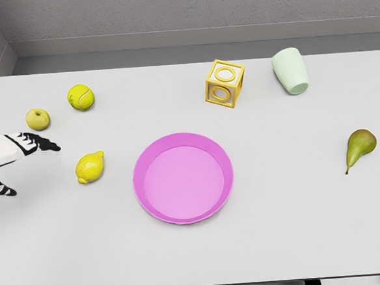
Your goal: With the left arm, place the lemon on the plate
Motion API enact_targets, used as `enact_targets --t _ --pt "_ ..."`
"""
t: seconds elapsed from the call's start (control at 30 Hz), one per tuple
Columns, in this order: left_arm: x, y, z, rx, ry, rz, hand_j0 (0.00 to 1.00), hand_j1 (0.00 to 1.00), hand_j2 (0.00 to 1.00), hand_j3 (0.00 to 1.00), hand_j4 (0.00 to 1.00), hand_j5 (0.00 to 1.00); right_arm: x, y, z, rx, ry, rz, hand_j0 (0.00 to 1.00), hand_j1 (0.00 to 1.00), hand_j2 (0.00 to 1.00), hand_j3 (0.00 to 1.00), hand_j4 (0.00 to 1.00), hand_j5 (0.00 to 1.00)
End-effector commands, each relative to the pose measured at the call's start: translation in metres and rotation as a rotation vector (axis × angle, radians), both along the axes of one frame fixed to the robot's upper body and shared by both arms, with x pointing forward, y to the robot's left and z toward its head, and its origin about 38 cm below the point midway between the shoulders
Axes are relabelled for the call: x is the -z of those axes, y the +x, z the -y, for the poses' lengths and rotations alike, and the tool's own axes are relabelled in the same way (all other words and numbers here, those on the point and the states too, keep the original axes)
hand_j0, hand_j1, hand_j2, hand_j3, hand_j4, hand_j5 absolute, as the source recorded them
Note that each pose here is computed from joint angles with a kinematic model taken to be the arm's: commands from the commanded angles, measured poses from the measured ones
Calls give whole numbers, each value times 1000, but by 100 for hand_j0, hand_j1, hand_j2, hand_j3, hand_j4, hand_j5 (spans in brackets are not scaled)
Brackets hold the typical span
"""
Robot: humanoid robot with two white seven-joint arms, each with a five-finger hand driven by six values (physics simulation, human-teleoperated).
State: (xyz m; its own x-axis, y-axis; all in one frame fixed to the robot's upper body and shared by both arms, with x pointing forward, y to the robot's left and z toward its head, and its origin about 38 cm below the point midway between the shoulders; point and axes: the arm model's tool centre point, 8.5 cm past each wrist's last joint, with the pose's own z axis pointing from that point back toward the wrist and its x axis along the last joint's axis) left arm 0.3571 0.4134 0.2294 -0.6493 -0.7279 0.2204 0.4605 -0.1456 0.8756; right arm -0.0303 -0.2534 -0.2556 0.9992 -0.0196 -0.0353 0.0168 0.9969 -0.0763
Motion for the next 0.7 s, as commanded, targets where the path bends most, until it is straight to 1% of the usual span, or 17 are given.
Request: enact_targets --t 0.0,0.1,0.13,0.17,0.2,0.27,0.37,0.43,0.5,0.57,0.67 --pt "35 -7 14 47 24 -104 100 100 100 100 100 100 0 0 0 0 0 0 100 100 100 100 100 100" --pt "36 8 42 120 54 -80 100 100 100 100 100 100 0 0 0 0 0 0 100 100 100 100 100 100" --pt "38 14 55 147 52 -65 100 100 100 100 100 100 0 0 0 0 0 0 100 100 100 100 100 100" --pt "41 19 67 173 64 -54 100 100 100 100 100 100 0 0 0 0 0 0 100 100 100 100 100 100" --pt "49 24 83 209 75 -54 100 100 100 100 100 100 0 0 0 0 0 0 100 100 100 100 100 100" --pt "64 43 90 188 85 -63 100 100 100 100 100 100 0 0 0 0 0 0 100 100 100 100 100 100" --pt "72 47 98 198 115 -54 100 100 100 100 100 100 0 0 0 -1 0 0 100 100 100 100 100 100" --pt "72 49 100 199 115 -49 100 100 100 100 100 100 0 0 0 0 0 0 100 100 100 100 100 100" --pt "73 53 94 176 117 -55 100 100 100 100 100 100 0 0 0 0 0 0 100 100 100 100 100 100" --pt "74 57 95 169 112 -55 100 100 100 100 100 100 0 0 0 0 0 0 100 100 100 100 100 100" --pt "73 59 102 180 103 -46 100 100 100 100 100 100 0 0 0 0 0 0 100 100 100 100 100 100"
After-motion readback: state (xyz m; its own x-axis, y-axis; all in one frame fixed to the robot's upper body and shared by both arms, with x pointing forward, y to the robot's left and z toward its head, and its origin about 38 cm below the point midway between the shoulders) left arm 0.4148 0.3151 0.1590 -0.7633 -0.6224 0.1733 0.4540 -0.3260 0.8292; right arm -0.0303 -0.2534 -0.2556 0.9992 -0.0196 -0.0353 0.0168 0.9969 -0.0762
